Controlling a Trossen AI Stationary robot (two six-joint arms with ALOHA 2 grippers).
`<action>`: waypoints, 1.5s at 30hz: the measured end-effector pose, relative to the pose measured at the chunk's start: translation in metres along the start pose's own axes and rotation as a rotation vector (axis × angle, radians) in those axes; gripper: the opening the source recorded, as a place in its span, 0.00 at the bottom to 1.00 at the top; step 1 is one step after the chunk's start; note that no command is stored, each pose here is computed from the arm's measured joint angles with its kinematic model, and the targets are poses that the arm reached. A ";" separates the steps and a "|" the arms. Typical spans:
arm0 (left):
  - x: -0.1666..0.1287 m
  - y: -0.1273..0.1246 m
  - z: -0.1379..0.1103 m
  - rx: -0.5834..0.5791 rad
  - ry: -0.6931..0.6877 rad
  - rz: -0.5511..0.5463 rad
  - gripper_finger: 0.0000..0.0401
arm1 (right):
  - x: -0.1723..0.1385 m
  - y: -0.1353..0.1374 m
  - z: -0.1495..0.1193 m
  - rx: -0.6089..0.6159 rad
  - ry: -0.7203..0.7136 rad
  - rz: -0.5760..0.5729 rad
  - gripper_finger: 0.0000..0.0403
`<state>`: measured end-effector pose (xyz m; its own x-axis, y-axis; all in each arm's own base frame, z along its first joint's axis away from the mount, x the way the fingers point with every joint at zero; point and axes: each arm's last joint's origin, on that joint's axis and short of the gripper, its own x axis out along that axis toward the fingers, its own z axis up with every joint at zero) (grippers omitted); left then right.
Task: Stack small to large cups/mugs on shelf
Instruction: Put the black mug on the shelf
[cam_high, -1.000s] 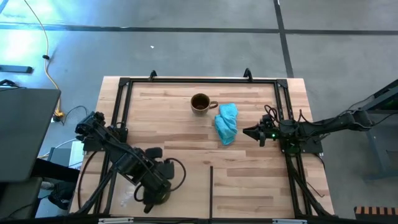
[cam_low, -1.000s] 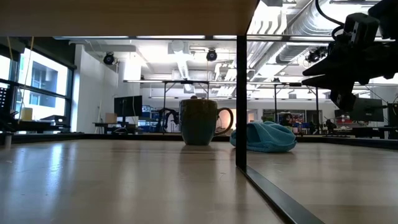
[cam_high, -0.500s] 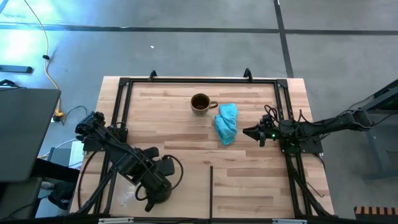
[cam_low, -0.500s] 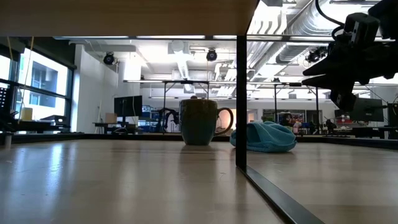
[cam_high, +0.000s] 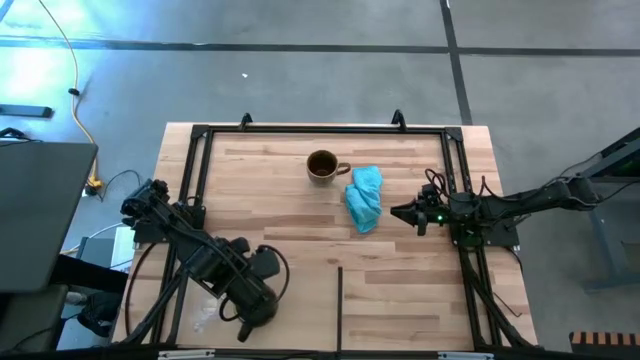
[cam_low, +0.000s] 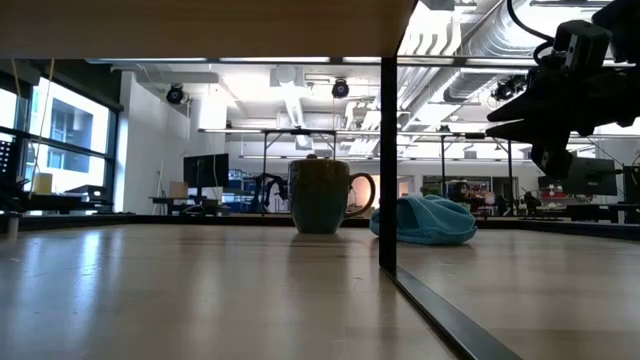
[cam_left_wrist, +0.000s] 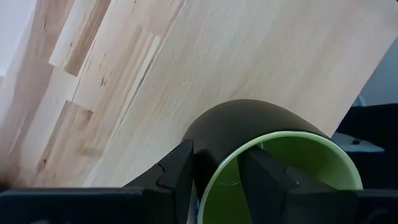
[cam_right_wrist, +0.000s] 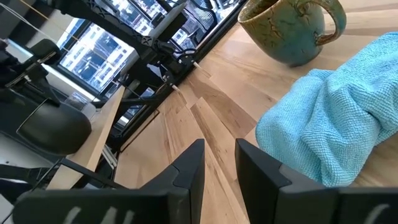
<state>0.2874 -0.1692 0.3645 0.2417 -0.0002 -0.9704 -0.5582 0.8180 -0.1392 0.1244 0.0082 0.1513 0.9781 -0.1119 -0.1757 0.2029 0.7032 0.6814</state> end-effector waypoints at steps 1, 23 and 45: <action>0.000 0.000 0.000 -0.011 0.000 0.000 0.28 | 0.000 0.000 0.000 -0.001 0.000 0.000 0.20; 0.000 0.002 -0.001 -0.202 -0.007 0.027 0.28 | 0.000 0.000 0.000 -0.001 0.014 0.014 0.20; 0.000 0.002 -0.001 -0.162 0.009 0.022 0.28 | 0.000 0.001 -0.001 -0.022 0.019 0.019 0.20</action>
<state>0.2854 -0.1682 0.3640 0.2216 0.0108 -0.9751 -0.6844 0.7140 -0.1476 0.1245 0.0090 0.1514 0.9806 -0.0850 -0.1764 0.1828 0.7201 0.6694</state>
